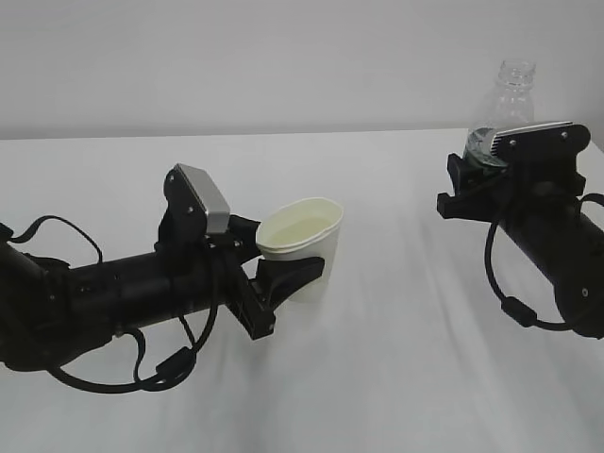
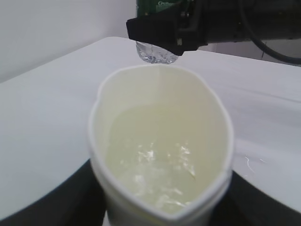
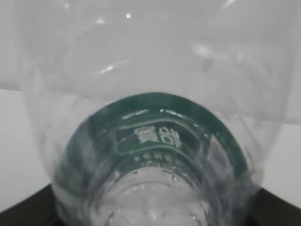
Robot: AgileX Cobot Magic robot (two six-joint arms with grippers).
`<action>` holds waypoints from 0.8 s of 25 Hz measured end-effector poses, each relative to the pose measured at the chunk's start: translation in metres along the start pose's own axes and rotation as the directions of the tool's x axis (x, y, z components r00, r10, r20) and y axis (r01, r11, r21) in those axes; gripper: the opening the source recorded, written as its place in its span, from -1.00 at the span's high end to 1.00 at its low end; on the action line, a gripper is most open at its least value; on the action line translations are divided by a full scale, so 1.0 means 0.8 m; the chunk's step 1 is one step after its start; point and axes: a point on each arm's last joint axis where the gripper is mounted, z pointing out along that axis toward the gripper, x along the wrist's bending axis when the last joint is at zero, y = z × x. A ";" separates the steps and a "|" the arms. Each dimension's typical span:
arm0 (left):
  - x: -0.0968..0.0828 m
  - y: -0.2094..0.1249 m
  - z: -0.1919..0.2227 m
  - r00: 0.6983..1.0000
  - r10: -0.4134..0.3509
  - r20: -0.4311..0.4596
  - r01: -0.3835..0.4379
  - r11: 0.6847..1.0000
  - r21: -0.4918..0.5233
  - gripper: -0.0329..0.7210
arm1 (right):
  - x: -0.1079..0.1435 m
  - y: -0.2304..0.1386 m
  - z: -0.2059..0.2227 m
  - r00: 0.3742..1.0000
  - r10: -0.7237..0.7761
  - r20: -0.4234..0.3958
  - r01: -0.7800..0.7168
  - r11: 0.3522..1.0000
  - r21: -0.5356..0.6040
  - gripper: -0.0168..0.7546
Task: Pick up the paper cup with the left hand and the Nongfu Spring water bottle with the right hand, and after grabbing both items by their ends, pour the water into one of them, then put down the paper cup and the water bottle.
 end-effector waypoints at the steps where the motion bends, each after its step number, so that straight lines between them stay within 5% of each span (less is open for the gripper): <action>1: 0.001 0.000 0.000 1.000 -0.004 -0.008 0.004 1.000 -0.002 -0.18 | 0.000 0.000 0.000 1.000 0.000 0.000 0.000 1.000 0.002 -0.23; 20: 0.030 0.004 -0.005 0.963 -0.059 -0.262 0.047 0.997 -0.054 -0.18 | 0.000 -0.002 -0.001 1.000 0.002 0.001 -0.002 1.000 0.007 -0.23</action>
